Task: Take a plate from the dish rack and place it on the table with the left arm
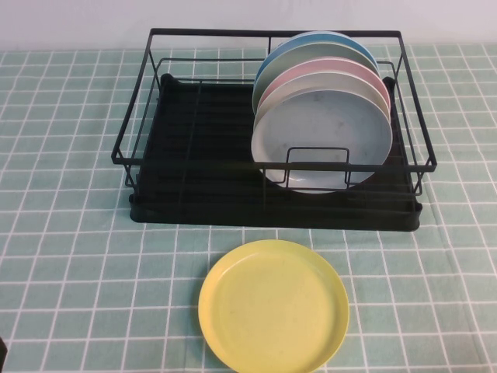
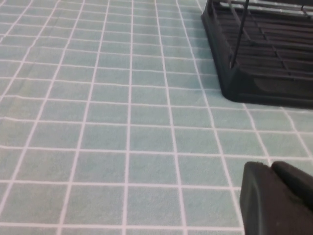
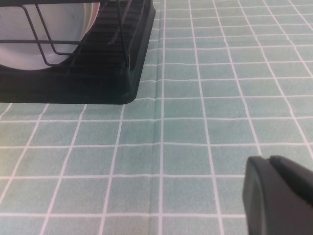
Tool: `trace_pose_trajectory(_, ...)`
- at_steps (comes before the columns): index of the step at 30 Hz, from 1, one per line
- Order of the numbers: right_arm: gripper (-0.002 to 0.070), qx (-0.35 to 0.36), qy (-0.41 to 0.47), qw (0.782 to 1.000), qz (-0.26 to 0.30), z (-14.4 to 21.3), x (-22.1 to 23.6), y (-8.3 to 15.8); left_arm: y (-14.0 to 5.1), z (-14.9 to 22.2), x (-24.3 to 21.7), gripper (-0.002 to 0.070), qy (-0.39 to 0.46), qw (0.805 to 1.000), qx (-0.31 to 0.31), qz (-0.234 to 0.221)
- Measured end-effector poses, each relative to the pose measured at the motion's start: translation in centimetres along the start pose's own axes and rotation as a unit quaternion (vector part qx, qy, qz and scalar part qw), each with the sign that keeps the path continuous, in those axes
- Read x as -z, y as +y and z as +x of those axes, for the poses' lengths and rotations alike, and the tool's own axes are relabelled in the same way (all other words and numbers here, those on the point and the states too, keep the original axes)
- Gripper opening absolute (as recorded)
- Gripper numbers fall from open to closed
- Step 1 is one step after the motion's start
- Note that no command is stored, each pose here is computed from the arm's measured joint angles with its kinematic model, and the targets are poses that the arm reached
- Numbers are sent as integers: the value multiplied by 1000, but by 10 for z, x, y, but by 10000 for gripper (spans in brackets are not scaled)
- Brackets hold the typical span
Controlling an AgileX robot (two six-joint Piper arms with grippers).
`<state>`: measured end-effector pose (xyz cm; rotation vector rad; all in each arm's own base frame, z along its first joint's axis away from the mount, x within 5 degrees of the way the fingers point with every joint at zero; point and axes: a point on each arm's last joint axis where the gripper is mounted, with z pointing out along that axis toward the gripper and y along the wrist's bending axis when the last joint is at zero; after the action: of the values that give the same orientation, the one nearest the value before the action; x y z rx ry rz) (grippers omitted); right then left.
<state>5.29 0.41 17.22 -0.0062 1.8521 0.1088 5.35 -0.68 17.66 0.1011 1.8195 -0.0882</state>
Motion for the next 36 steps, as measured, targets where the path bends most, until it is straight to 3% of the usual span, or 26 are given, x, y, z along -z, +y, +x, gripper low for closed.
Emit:
trace_pose_trajectory(5,-18,0,0,1000,0,0,0,0,-2,-6,0,-4,-34,995,91,16)
trace_pose_trajectory(15,-18,0,0,1000,0,0,0,0,-3,-20,2,-4,-101,957,268,47)
trace_pose_trajectory(26,-18,0,0,1000,0,0,0,0,-2,-25,3,-4,-124,929,343,57)
trace_pose_trajectory(30,-18,0,0,1000,0,0,0,0,-9,-31,6,-4,-63,939,329,75)
trace_pose_trajectory(36,-18,0,0,1000,0,0,0,0,-18,-91,8,-4,60,972,211,85)
